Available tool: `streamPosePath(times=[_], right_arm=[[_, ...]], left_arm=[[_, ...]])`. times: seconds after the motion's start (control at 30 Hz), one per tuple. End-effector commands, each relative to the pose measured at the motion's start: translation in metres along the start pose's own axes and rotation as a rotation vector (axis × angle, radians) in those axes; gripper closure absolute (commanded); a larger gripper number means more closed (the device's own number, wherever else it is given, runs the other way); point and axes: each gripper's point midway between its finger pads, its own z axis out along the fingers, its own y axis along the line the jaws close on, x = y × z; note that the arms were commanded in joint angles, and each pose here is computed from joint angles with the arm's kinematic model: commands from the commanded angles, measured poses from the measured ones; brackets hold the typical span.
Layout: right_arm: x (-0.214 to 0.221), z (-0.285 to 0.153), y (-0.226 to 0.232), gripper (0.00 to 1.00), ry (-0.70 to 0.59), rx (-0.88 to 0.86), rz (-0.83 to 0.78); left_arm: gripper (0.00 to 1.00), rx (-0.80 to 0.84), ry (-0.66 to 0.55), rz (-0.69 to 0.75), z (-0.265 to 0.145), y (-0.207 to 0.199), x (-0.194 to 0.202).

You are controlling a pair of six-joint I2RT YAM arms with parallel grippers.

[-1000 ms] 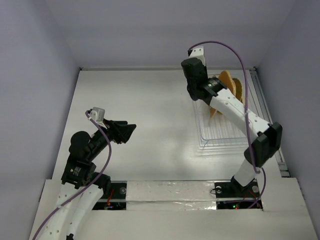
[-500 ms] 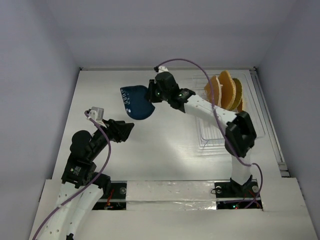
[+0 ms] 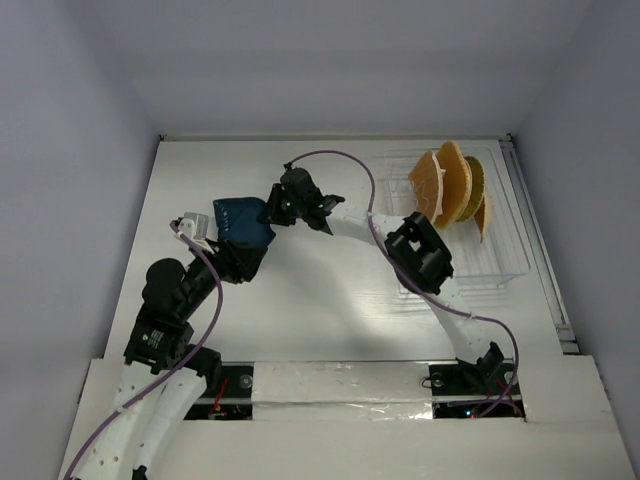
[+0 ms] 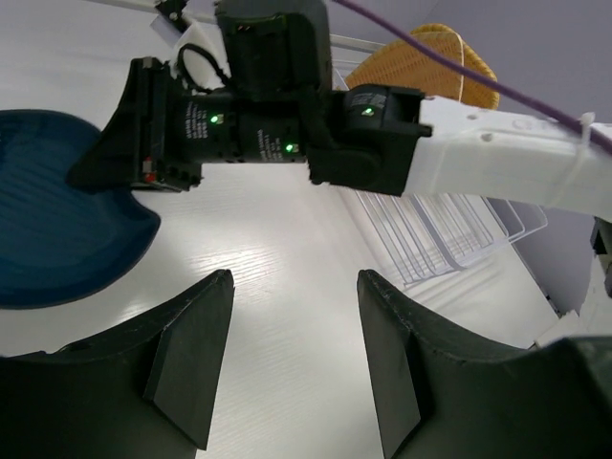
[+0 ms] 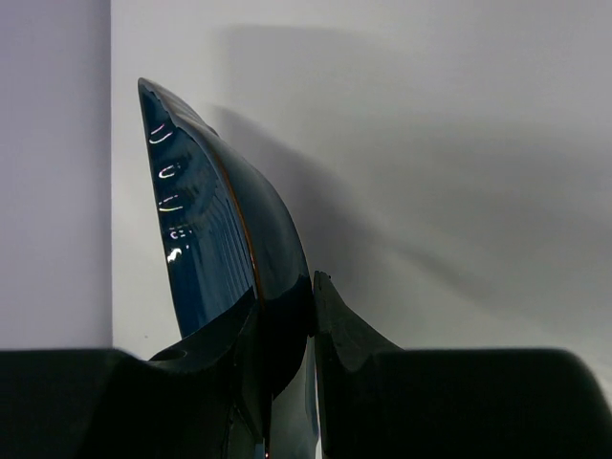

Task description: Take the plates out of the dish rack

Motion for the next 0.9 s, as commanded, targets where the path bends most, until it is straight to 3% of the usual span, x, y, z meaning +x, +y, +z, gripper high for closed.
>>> streamPosePath(times=[0.0, 0.17, 0.27, 0.3, 0.4, 0.5, 0.53, 0.63, 0.77, 0.87], right_arm=[[-0.027, -0.010, 0.099, 1.00, -0.084, -0.299, 0.080], [-0.014, 0.011, 0.093, 0.98, -0.065, -0.293, 0.141], [-0.008, 0.021, 0.092, 0.90, -0.058, -0.291, 0.178], [-0.001, 0.024, 0.093, 0.80, -0.050, -0.294, 0.184], [0.004, 0.025, 0.088, 0.69, -0.044, -0.285, 0.189], [0.012, 0.026, 0.073, 0.49, -0.045, -0.254, 0.195], [0.008, 0.019, 0.077, 0.35, -0.052, -0.259, 0.189], [0.003, 0.005, 0.072, 0.14, -0.086, -0.219, 0.144], [-0.018, -0.022, 0.066, 0.01, -0.176, -0.126, 0.033], [-0.032, -0.041, 0.060, 0.00, -0.234, -0.056, -0.045]], left_arm=[[0.49, 0.022, -0.054, 0.026, -0.002, -0.008, -0.019], [0.49, 0.025, -0.056, 0.026, -0.002, -0.009, -0.019], [0.49, 0.025, -0.056, 0.026, -0.002, -0.009, -0.019], [0.49, 0.024, -0.058, 0.024, -0.003, -0.009, -0.019], [0.49, 0.024, -0.058, 0.024, -0.003, -0.009, -0.019], [0.49, 0.026, -0.059, 0.025, -0.003, -0.009, -0.019], [0.49, 0.026, -0.061, 0.025, -0.003, -0.009, -0.019], [0.49, 0.026, -0.064, 0.026, -0.004, -0.009, -0.020], [0.49, 0.025, -0.066, 0.026, -0.004, -0.009, -0.020], [0.49, 0.017, -0.070, 0.025, -0.004, -0.007, -0.021]])
